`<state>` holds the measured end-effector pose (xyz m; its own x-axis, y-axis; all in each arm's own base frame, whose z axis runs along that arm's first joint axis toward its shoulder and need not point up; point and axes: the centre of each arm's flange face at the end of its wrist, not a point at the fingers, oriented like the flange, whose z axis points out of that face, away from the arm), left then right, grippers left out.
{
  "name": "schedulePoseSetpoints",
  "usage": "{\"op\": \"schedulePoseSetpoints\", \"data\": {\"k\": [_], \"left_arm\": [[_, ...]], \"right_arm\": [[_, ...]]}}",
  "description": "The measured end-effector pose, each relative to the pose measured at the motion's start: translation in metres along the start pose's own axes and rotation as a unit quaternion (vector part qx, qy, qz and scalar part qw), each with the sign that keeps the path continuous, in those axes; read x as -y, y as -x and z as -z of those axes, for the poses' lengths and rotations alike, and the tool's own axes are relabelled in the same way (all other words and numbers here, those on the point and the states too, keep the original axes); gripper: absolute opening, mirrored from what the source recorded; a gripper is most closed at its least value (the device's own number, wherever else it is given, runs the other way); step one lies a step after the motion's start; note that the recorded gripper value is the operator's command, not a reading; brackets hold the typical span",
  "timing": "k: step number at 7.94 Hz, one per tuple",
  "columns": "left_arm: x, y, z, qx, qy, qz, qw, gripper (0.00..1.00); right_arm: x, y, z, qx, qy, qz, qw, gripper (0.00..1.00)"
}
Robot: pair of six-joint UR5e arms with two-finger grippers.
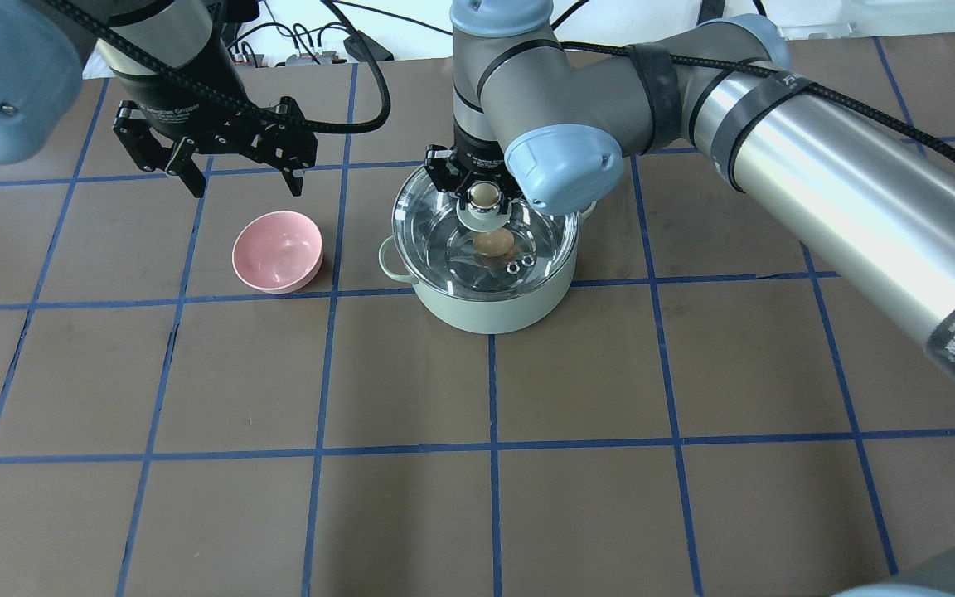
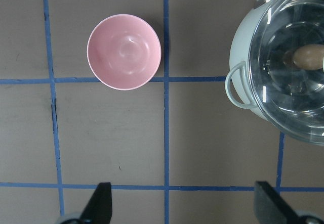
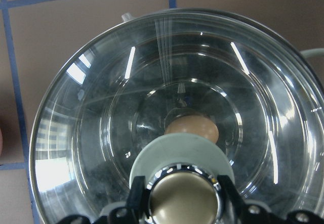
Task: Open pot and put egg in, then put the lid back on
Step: 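Lower the lid onto the pot rim with the right gripper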
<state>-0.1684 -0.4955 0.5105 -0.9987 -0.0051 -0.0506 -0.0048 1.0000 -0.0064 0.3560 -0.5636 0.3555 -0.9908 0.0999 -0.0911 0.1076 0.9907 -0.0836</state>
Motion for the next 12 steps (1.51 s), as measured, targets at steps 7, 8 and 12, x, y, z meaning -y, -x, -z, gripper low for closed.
{"op": "schedulePoseSetpoints", "data": {"k": [7, 8, 12], "left_arm": [[0.0, 0.0, 0.0, 0.0, 0.0, -0.001, 1.0, 1.0], [0.0, 0.0, 0.0, 0.0, 0.0, -0.001, 1.0, 1.0], [0.0, 0.0, 0.0, 0.0, 0.0, -0.001, 1.0, 1.0]], "right_arm": [[-0.002, -0.003, -0.006, -0.005, 0.005, 0.011, 0.9999, 0.0], [-0.001, -0.004, -0.006, -0.004, 0.004, 0.011, 0.9999, 0.0], [0.004, -0.01, 0.001, 0.001, -0.001, 0.012, 0.9999, 0.0]]}}
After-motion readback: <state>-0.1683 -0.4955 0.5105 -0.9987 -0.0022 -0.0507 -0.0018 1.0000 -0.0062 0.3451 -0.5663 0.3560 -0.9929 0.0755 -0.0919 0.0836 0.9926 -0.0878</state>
